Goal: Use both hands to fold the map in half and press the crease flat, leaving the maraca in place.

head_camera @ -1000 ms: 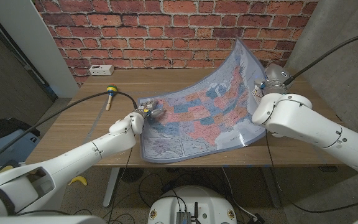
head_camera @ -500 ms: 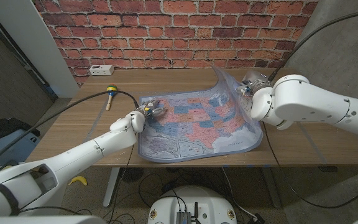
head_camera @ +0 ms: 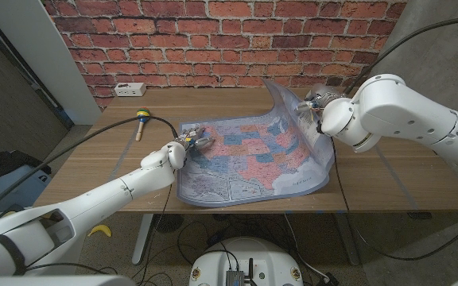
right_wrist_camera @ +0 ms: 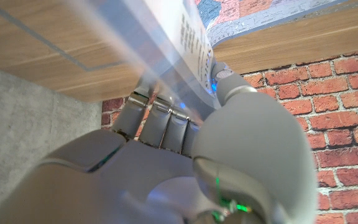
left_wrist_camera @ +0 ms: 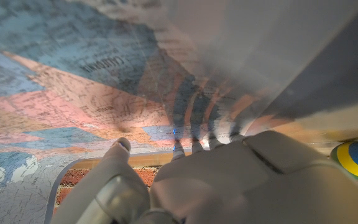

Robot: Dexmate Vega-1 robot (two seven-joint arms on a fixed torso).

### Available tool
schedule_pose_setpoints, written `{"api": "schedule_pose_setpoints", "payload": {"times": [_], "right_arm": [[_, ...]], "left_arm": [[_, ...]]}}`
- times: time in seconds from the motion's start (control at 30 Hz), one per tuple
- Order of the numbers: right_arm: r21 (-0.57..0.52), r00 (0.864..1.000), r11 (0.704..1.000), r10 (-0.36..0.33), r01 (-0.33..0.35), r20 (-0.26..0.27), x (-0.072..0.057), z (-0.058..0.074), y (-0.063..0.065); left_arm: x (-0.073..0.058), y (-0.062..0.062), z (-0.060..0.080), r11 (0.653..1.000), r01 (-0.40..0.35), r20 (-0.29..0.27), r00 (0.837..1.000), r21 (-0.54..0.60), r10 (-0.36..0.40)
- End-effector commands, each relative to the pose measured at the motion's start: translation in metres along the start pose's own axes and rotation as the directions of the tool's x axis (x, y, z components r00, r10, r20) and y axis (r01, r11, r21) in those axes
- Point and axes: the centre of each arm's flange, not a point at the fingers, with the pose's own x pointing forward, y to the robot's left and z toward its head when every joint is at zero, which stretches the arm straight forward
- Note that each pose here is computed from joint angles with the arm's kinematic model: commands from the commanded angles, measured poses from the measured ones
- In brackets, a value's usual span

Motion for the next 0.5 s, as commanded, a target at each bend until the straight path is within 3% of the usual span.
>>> {"api": "schedule_pose_setpoints", "payload": {"times": [0.03,0.13,0.3,0.4,0.47,0.5], "right_arm": [[0.243,0.97,0.941,0.218,-0.237,0.103,0.023,-0.008,0.016],[0.314,0.943,0.893,0.277,-0.324,0.184,0.033,-0.009,0.025],[0.417,0.865,0.766,0.364,-0.489,0.346,0.051,-0.012,0.046],[0.445,0.826,0.705,0.386,-0.552,0.412,0.059,-0.011,0.057],[0.441,0.805,0.686,0.396,-0.579,0.442,0.063,-0.009,0.061],[0.457,0.785,0.65,0.402,-0.607,0.471,0.067,-0.009,0.065]], "left_arm": [[0.001,-0.001,-0.001,1.0,0.003,0.006,1.0,-0.002,-0.003],[0.002,0.001,0.0,1.0,0.0,0.01,1.0,0.001,0.0],[0.001,0.002,0.0,1.0,-0.002,0.01,1.0,0.002,0.002],[0.001,0.003,0.0,1.0,-0.004,0.01,1.0,0.004,0.004],[0.0,0.004,-0.001,1.0,-0.006,0.009,1.0,0.004,0.006],[0.0,0.004,-0.001,1.0,-0.008,0.007,1.0,0.003,0.008]]}}
